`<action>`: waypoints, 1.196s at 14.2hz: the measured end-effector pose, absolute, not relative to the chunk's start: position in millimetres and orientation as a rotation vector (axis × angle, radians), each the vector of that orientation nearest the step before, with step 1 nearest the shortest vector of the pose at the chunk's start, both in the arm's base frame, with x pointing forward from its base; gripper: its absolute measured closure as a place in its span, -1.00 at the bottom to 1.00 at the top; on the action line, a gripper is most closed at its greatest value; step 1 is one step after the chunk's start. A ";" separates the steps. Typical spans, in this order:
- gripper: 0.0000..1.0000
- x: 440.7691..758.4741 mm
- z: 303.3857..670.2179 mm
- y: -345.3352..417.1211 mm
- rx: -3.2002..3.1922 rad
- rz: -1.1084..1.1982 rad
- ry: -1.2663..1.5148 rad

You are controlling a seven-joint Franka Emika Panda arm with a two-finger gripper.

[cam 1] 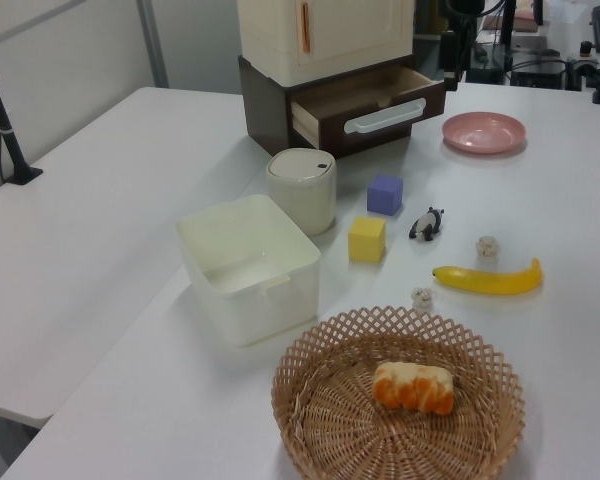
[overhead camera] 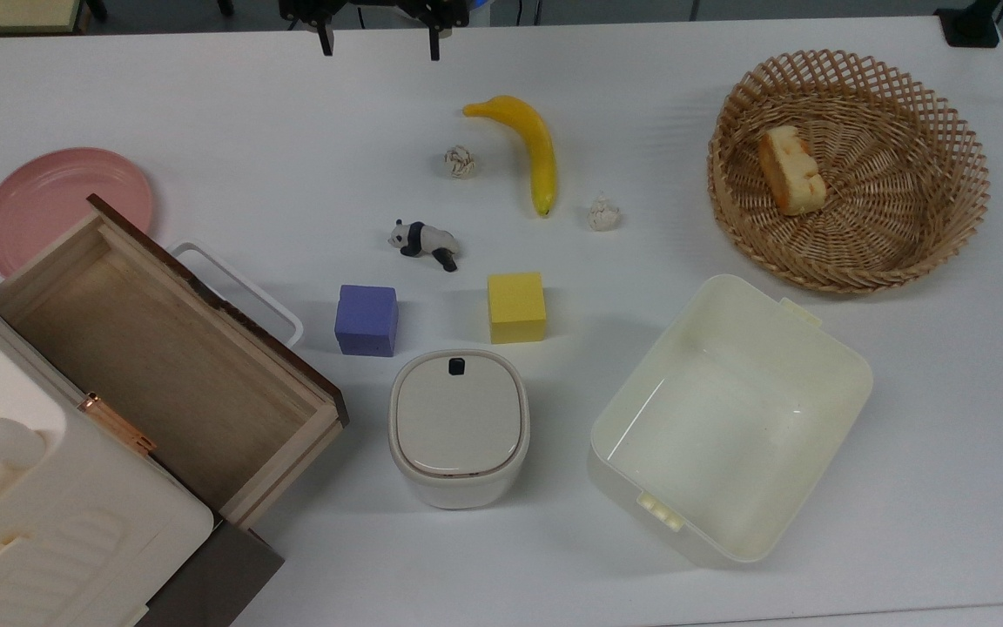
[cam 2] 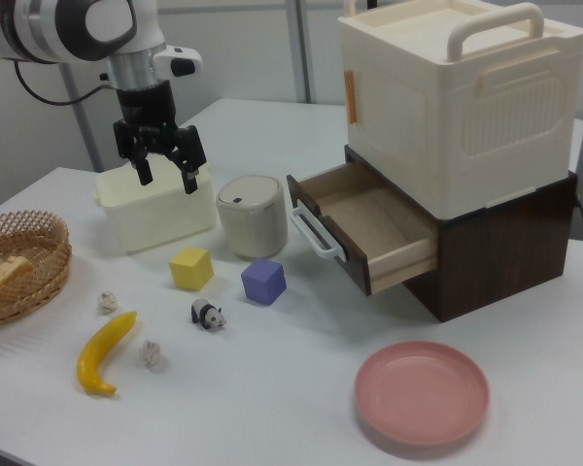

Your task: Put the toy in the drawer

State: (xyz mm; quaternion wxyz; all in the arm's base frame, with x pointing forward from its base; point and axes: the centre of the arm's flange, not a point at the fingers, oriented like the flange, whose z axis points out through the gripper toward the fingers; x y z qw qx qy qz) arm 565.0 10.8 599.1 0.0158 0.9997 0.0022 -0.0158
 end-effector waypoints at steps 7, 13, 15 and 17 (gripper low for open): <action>-1.00 570.0 586.2 11.0 3.101 -0.088 0.177; -1.00 572.0 543.1 9.0 3.020 -0.197 0.423; -1.00 579.4 512.6 10.0 2.985 -0.190 0.487; -1.00 587.7 475.6 14.6 2.942 -0.173 0.539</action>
